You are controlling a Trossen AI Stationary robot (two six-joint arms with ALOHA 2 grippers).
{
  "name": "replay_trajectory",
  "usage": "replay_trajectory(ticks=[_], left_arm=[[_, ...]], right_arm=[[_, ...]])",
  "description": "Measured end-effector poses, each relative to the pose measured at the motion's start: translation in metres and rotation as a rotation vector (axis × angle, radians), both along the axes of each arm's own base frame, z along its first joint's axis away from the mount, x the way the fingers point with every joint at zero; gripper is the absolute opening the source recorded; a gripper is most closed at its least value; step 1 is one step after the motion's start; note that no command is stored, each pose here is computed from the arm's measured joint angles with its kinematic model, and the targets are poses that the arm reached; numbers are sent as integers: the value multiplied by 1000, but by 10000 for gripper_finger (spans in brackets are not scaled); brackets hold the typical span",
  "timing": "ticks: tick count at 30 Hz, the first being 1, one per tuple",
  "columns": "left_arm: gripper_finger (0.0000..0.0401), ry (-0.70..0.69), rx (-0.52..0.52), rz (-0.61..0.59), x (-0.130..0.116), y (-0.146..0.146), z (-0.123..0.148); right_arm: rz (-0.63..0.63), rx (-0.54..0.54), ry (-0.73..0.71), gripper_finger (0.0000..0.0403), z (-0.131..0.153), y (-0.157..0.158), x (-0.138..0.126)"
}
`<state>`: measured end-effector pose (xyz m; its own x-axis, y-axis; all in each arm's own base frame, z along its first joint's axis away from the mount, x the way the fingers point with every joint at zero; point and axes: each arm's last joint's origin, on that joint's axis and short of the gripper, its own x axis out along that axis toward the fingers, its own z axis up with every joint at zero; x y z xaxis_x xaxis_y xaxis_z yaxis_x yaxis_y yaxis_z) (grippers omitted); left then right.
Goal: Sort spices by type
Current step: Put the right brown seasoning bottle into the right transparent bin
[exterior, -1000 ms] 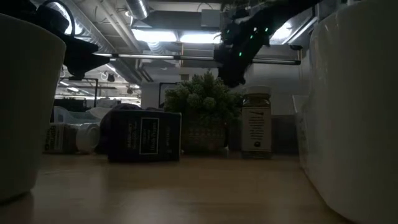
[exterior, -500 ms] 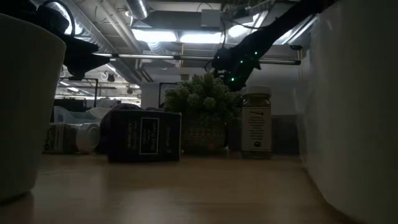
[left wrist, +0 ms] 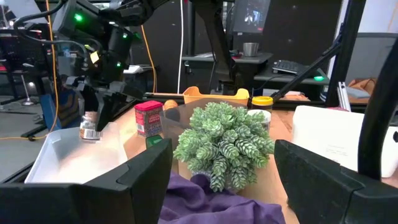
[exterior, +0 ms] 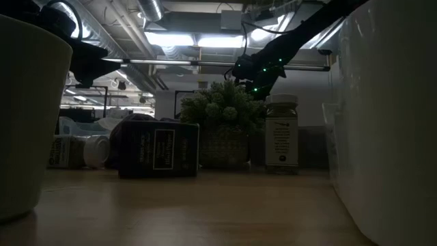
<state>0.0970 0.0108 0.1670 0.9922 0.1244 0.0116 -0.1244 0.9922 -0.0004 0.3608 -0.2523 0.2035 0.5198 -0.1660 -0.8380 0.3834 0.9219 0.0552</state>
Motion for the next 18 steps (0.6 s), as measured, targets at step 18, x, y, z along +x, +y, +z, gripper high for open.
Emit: replay_trajectory(ticks=[18], left_arm=[[266,0,0,0,0,0,0]], right_arm=[[44,6,52,193,-3,2,-4]])
